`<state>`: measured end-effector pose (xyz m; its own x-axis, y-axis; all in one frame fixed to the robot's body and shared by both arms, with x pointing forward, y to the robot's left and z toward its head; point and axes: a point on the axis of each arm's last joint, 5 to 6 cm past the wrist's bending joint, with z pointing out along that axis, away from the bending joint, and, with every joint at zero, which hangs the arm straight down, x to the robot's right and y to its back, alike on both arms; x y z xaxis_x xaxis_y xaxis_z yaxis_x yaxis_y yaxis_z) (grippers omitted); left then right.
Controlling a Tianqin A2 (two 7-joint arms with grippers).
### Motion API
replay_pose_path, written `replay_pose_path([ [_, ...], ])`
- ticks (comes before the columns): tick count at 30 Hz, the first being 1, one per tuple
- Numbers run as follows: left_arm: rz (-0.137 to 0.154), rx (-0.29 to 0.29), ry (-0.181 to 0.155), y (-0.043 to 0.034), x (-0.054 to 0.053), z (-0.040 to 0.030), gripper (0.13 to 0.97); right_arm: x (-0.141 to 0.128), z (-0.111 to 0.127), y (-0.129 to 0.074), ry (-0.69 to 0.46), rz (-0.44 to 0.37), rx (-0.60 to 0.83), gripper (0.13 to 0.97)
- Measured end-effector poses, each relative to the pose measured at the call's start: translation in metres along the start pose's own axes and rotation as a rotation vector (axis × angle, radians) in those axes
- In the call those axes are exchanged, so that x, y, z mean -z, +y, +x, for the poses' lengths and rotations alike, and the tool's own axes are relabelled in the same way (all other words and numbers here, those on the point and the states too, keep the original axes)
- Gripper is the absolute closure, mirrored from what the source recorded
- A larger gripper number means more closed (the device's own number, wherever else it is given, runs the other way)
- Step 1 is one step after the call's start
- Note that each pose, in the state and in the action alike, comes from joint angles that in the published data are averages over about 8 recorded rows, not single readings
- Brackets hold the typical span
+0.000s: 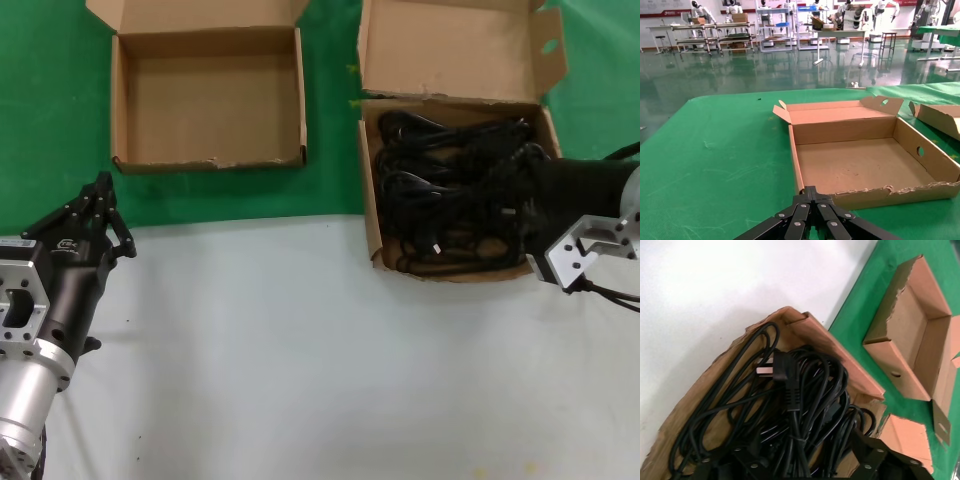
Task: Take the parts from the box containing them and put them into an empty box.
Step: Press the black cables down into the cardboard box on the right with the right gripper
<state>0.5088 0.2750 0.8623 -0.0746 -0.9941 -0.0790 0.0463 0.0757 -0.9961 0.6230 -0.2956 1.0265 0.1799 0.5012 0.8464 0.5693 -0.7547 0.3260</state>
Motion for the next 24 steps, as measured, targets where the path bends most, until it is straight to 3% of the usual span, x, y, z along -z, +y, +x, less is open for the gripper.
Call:
replay_pose_path([
  [4,0.000,0.000,0.000,0.0000,0.0000,0.0000,0.952,-0.0008,-0.0003,-0.0008,-0.013,-0.007,-0.005,0.408],
  [12,0.000,0.000,0.000,0.0000,0.0000,0.0000,0.952,-0.0023,0.0004,-0.0023,-0.024,-0.018,-0.013,0.622],
  [21,0.000,0.000,0.000,0.0000,0.0000,0.0000,0.952,-0.0041,0.0009,-0.0043,-0.024,-0.020,-0.012,0.794],
  [24,0.000,0.000,0.000,0.0000,0.0000,0.0000,0.952,-0.0043,0.0014,-0.0045,-0.020,-0.022,-0.010,0.817],
])
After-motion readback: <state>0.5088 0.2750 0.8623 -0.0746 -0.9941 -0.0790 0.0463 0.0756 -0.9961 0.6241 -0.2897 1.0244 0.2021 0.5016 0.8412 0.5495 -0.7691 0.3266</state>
